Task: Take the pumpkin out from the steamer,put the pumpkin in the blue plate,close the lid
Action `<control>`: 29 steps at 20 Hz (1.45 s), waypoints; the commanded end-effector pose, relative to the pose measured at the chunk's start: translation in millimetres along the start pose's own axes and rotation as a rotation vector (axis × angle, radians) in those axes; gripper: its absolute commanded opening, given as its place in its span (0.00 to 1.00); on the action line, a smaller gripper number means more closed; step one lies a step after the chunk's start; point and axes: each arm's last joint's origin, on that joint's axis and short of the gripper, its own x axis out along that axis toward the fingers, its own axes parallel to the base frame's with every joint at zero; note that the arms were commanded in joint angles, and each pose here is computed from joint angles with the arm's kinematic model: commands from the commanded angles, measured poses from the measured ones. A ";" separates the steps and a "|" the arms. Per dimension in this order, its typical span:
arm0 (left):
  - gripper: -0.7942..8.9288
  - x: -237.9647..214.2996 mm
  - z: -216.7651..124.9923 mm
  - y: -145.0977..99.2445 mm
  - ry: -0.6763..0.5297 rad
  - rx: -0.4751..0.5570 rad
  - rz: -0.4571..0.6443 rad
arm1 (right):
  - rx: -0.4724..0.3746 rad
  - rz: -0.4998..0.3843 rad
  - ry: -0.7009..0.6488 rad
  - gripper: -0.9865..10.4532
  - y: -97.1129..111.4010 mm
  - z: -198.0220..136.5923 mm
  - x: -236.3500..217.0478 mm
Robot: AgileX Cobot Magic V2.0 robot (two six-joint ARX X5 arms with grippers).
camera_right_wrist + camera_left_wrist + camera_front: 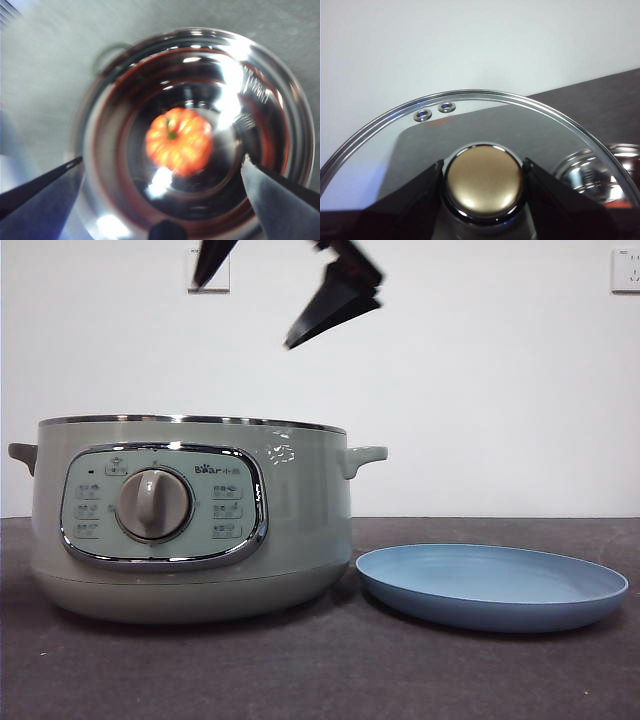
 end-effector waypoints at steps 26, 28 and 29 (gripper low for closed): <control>0.07 14.4 3.0 -9.0 0.035 0.043 -0.054 | -0.107 -0.114 0.122 0.08 9.3 -1.6 35.0; 0.07 24.0 7.7 -15.4 0.011 0.033 -0.107 | -0.073 -0.146 0.117 0.08 0.2 -3.9 -18.5; 0.07 27.2 9.6 -17.9 -0.002 0.028 -0.140 | -0.044 -0.165 0.121 0.08 -6.2 -7.8 -42.3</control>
